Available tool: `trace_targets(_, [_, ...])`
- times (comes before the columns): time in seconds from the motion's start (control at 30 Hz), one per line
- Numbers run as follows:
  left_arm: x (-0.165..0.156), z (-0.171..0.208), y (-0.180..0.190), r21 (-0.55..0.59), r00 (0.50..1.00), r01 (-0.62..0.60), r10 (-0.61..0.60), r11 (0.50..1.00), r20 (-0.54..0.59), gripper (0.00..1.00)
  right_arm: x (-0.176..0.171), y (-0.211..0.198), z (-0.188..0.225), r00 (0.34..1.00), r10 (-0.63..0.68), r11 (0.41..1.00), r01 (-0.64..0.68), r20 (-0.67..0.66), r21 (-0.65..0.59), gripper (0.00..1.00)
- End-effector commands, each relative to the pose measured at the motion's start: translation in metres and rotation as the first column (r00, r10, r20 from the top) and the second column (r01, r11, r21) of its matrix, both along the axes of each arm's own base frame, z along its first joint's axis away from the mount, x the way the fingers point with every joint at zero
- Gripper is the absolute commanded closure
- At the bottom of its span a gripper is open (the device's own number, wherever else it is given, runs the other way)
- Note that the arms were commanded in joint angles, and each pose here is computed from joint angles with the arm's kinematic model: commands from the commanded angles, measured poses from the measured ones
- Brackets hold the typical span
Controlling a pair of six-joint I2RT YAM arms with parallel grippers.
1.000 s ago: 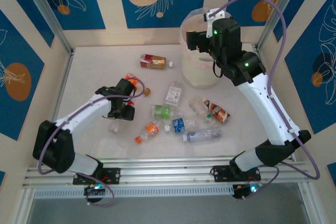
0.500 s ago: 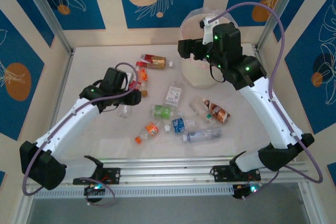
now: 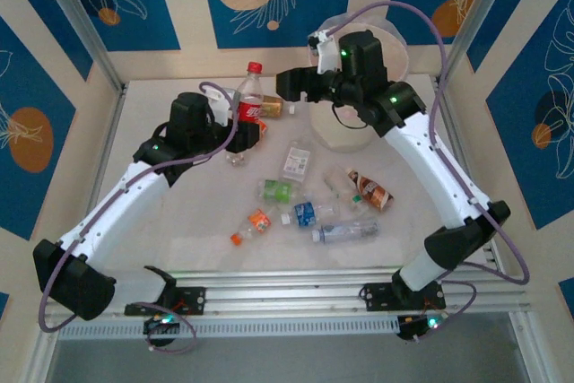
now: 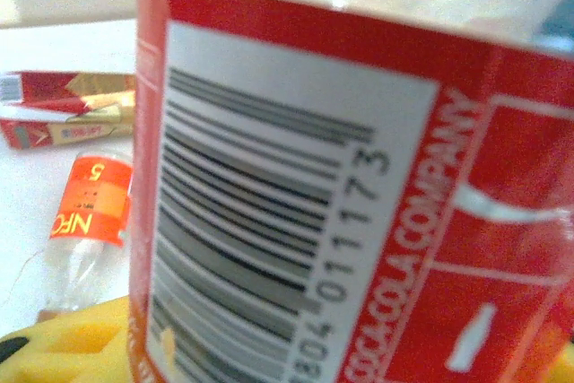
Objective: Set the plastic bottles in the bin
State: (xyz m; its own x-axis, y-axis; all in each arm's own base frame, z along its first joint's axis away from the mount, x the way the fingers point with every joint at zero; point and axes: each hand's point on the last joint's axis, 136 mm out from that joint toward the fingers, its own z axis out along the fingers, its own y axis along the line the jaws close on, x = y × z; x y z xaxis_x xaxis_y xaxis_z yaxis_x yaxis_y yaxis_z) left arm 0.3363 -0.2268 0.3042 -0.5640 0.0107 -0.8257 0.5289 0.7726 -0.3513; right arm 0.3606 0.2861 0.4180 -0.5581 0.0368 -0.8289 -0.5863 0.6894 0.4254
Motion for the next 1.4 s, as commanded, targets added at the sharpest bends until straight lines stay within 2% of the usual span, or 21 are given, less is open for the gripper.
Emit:
trace_targets(0.0, [0.002, 0.031, -0.013, -0.067, 0.992, 0.080, -0.073, 0.995, 0.101, 0.41, -0.011, 0.019, 0.030, 0.994, 0.101, 0.991, -0.104, 0.035, 0.087, 0.22])
trace_targets(0.13, [0.001, 0.034, -0.019, -0.085, 0.988, 0.113, -0.103, 0.990, 0.118, 0.41, -0.007, 0.032, 0.036, 0.988, 0.148, 0.983, -0.152, 0.044, 0.103, 0.28])
trace_targets(0.37, [0.002, 0.036, -0.026, -0.092, 0.984, 0.146, -0.135, 0.985, 0.118, 0.41, -0.001, 0.047, 0.038, 0.981, 0.184, 0.976, -0.189, 0.054, 0.105, 0.32])
trace_targets(0.6, [0.000, 0.040, -0.029, -0.098, 0.980, 0.166, -0.153, 0.981, 0.127, 0.41, 0.006, 0.055, 0.036, 0.981, 0.184, 0.978, -0.188, 0.055, 0.086, 0.27])
trace_targets(0.8, [-0.004, 0.046, -0.029, -0.103, 0.977, 0.178, -0.163, 0.979, 0.137, 0.41, 0.015, 0.058, 0.023, 0.986, 0.164, 0.985, -0.165, 0.023, 0.051, 0.28])
trace_targets(1.13, [-0.005, 0.054, -0.030, -0.117, 0.974, 0.185, -0.165, 0.976, 0.158, 0.41, 0.019, 0.062, 0.018, 0.987, 0.158, 0.987, -0.159, 0.014, 0.022, 0.53])
trace_targets(1.3, [-0.007, 0.056, -0.031, -0.123, 0.973, 0.189, -0.169, 0.974, 0.160, 0.40, 0.020, 0.058, 0.020, 0.990, 0.139, 0.990, -0.139, 0.026, 0.003, 0.78])
trace_targets(1.37, [-0.007, 0.056, -0.029, -0.121, 0.974, 0.182, -0.162, 0.976, 0.157, 0.34, 0.021, 0.056, 0.022, 0.991, 0.129, 0.992, -0.129, 0.036, -0.003, 0.87])
